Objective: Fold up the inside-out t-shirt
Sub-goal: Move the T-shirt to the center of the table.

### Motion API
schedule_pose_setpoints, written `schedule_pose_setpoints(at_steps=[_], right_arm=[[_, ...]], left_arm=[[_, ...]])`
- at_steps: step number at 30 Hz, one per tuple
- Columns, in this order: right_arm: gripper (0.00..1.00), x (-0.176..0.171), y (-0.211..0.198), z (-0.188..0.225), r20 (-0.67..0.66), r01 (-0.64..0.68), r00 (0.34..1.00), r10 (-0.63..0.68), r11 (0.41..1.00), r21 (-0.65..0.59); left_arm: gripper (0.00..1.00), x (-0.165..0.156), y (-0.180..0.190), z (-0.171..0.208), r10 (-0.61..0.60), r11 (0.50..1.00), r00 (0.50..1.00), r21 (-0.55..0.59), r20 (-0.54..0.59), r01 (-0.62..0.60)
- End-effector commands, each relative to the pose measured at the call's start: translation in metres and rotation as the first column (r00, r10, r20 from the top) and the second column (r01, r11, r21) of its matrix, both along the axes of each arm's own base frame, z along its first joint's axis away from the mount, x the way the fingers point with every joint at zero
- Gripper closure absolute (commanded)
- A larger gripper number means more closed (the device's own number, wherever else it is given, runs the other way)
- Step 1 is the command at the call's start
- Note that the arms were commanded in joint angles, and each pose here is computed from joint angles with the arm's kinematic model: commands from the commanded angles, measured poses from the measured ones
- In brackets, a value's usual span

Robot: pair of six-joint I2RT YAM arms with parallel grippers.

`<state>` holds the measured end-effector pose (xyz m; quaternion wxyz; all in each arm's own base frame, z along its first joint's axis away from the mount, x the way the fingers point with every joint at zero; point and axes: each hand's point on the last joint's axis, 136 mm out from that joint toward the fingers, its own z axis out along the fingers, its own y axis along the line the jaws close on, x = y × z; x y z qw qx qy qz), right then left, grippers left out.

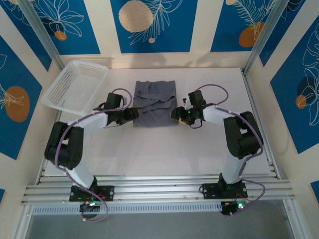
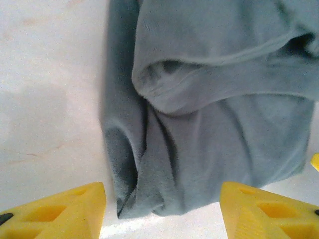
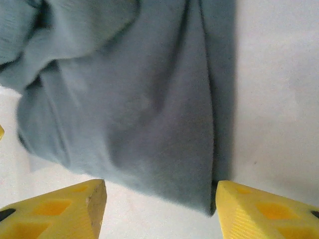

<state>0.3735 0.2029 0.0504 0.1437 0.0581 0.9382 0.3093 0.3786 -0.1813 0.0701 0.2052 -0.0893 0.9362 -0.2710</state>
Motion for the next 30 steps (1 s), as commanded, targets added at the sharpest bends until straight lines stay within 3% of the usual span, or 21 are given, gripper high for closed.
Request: schedule_pose_setpoints(at_steps=[1, 3, 5, 8, 10, 17, 23, 24, 25, 26, 27, 28, 30], right_arm=[[0.42, 0.02, 0.002, -0.003, 0.043, 0.022, 0.999, -0.023, 1.0, 0.021], [0.49, 0.022, 0.004, -0.012, 0.016, 0.024, 1.0, -0.025, 0.999, 0.021], [0.65, 0.023, 0.007, -0.016, 0.004, 0.031, 1.0, -0.031, 0.999, 0.032], [0.95, 0.021, 0.004, -0.017, -0.004, 0.053, 0.999, -0.052, 0.998, 0.019], [1.0, 0.016, -0.004, -0.018, -0.01, 0.073, 0.997, -0.073, 0.997, 0.0], [1.0, -0.03, -0.024, -0.016, -0.061, 0.098, 0.993, -0.099, 0.995, -0.011], [1.0, -0.125, -0.037, -0.037, -0.177, 0.137, 0.973, -0.148, 0.988, -0.071], [1.0, -0.139, -0.041, -0.039, -0.183, 0.148, 0.97, -0.161, 0.985, -0.083], [0.99, -0.148, -0.04, -0.037, -0.181, 0.145, 0.971, -0.158, 0.986, -0.079], [0.9, -0.154, -0.039, -0.034, -0.176, 0.136, 0.974, -0.146, 0.988, -0.069], [0.71, -0.158, -0.038, -0.028, -0.169, 0.121, 0.977, -0.13, 0.991, -0.063], [0.58, -0.159, -0.038, -0.02, -0.158, 0.112, 0.98, -0.12, 0.992, -0.064], [0.53, -0.155, -0.037, -0.001, -0.126, 0.096, 0.987, -0.103, 0.994, -0.057]], left_arm=[[0.41, 0.017, -0.022, 0.003, -0.036, 0.997, 0.998, -0.065, 0.047, 0.039], [0.47, 0.024, -0.03, 0.001, -0.039, 0.996, 0.998, -0.083, 0.039, 0.042], [0.58, 0.026, -0.036, -0.005, -0.051, 0.995, 0.999, -0.086, 0.017, 0.052], [0.86, 0.02, -0.037, -0.018, -0.05, 0.996, 0.998, -0.079, -0.029, 0.047], [1.0, 0.009, -0.031, -0.025, -0.036, 0.998, 0.997, -0.061, -0.066, 0.032], [1.0, -0.065, -0.004, -0.037, -0.025, 1.0, 0.988, -0.014, -0.151, 0.023], [1.0, -0.139, -0.006, -0.048, -0.048, 0.998, 0.975, 0.027, -0.218, 0.055], [0.96, -0.147, -0.008, -0.049, -0.048, 0.998, 0.973, 0.028, -0.225, 0.056], [0.83, -0.153, -0.011, -0.049, -0.051, 0.998, 0.972, 0.022, -0.23, 0.058], [0.71, -0.157, -0.013, -0.048, -0.055, 0.998, 0.971, 0.018, -0.232, 0.06], [0.61, -0.157, -0.015, -0.045, -0.054, 0.998, 0.974, 0.014, -0.222, 0.059], [0.55, -0.157, -0.017, -0.04, -0.056, 0.998, 0.977, 0.016, -0.204, 0.06], [0.53, -0.15, -0.019, -0.025, -0.055, 0.998, 0.986, 0.015, -0.158, 0.058]])
